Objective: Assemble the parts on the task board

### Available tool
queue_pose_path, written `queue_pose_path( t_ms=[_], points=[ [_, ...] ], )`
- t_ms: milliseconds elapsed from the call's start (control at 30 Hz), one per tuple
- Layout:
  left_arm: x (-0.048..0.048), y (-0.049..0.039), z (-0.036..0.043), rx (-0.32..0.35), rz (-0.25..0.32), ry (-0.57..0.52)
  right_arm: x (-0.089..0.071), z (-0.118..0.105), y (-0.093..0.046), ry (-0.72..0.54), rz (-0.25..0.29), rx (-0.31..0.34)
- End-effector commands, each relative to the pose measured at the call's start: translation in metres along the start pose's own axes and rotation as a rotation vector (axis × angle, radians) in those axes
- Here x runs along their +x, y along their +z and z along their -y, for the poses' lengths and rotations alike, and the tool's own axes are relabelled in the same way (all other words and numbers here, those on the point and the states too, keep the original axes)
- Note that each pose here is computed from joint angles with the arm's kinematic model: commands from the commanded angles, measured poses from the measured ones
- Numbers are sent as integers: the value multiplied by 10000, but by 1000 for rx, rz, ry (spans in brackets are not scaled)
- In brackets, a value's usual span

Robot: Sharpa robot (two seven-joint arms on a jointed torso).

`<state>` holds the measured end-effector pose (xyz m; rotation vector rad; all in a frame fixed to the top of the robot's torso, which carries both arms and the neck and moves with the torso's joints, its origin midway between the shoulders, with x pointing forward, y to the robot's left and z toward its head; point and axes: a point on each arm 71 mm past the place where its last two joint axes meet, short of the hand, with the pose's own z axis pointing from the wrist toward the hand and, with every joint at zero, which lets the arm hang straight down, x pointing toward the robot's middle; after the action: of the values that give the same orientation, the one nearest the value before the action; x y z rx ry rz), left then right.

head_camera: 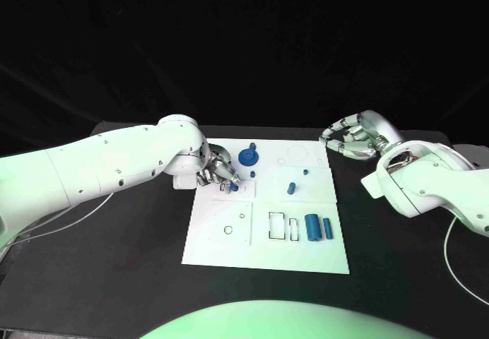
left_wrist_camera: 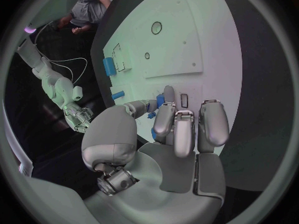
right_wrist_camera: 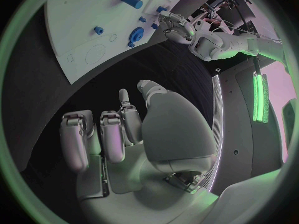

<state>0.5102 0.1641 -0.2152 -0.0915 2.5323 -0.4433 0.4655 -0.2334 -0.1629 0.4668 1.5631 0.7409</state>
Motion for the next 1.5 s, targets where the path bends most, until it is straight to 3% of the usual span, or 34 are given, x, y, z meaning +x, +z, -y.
queue_pose_path(
  t_ms=[33,967,1500],
  points=[
    [7,7,3,-6,-9,13,6,-9,-3,-6,-4,-12],
    [33,58,13,-20,-74,29,-2,-5,-14,-6,-2,-11],
    [23,64,3,-24,-75,25,-5,-2,-14,-7,0,-11]
  ],
)
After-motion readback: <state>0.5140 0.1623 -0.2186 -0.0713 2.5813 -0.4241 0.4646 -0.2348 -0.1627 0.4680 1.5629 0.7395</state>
